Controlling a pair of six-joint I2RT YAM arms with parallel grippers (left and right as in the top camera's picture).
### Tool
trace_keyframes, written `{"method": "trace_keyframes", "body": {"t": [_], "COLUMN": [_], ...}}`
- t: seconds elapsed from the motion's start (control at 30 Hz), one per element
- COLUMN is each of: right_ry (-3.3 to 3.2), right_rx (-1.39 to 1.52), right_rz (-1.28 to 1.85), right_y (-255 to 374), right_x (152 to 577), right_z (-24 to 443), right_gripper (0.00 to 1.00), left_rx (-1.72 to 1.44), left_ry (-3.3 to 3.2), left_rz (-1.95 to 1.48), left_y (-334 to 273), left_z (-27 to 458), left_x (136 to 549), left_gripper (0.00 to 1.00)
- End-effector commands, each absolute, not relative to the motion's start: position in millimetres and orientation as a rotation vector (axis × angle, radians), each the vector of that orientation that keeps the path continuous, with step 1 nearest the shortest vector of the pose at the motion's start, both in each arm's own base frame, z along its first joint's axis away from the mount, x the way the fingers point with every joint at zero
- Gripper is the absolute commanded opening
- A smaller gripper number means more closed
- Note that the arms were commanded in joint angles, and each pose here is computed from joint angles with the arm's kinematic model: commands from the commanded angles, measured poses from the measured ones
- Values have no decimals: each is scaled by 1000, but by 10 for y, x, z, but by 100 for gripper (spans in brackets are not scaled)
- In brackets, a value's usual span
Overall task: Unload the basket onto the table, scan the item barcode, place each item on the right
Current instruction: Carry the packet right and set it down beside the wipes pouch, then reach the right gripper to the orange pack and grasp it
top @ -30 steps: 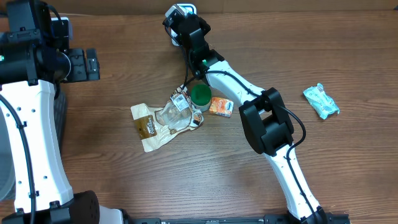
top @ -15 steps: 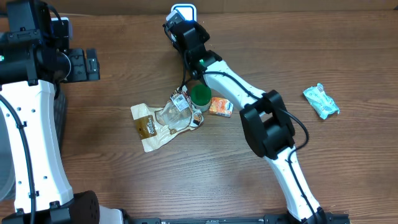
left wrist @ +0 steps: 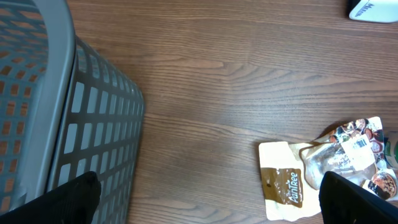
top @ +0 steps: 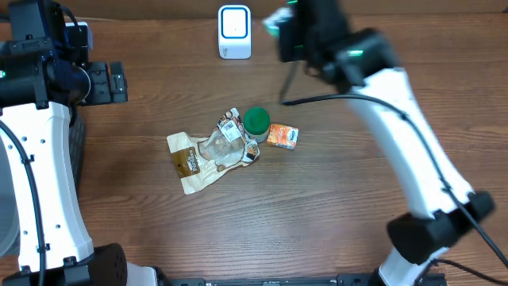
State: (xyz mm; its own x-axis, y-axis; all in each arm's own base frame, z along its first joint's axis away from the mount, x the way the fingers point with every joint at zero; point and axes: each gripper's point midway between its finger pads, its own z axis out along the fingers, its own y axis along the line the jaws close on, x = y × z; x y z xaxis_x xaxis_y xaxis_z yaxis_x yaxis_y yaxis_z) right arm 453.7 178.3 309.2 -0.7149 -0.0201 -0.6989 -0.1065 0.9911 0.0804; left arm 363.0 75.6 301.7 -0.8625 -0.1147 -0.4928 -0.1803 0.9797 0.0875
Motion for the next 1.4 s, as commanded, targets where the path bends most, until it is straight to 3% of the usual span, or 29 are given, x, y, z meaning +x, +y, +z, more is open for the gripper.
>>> {"method": "trace_keyframes", "body": {"t": [0.0, 0.17, 0.5, 0.77, 0.8, 0.87, 0.93, 1.0, 1.2, 1.37], "right_ry": [2556, 2752, 2857, 2820, 2819, 2817, 2822, 2850, 2865, 2815], "right_rx": [222, 469, 755, 871, 883, 899, 903, 834, 430, 17], "right_rz": [119, 77, 110, 101, 99, 99, 104, 159, 677, 814], "right_y": [1230, 514, -182, -535, -568, -612, -615, -541, 107, 586], "right_x": [4519, 4440, 4341, 4270, 4260, 4244, 4232, 4232, 4355, 4391], "right_z": [2602, 1953, 668, 406, 405, 403, 402, 416, 862, 1339], "right_gripper": [4, 4, 4, 4, 8, 32, 47, 68, 96, 100], "left_rx": [-199, -200, -200, -200, -200, -200, -200, -199, -200, -199], "left_ry": [2605, 2605, 2605, 2605, 2605, 2605, 2605, 2605, 2605, 2605], "left_rz": [190, 191, 191, 191, 191, 191, 191, 190, 191, 190], "left_y": [791, 792, 792, 792, 792, 792, 792, 791, 792, 790], "left_z": [3069, 3069, 3069, 3069, 3069, 3069, 3069, 3069, 3069, 3069], "left_x": [3621, 3621, 3621, 3621, 3621, 3621, 3621, 3621, 3621, 3621], "left_gripper": [100, 100, 100, 100, 99, 100, 99, 100, 99, 100]}}
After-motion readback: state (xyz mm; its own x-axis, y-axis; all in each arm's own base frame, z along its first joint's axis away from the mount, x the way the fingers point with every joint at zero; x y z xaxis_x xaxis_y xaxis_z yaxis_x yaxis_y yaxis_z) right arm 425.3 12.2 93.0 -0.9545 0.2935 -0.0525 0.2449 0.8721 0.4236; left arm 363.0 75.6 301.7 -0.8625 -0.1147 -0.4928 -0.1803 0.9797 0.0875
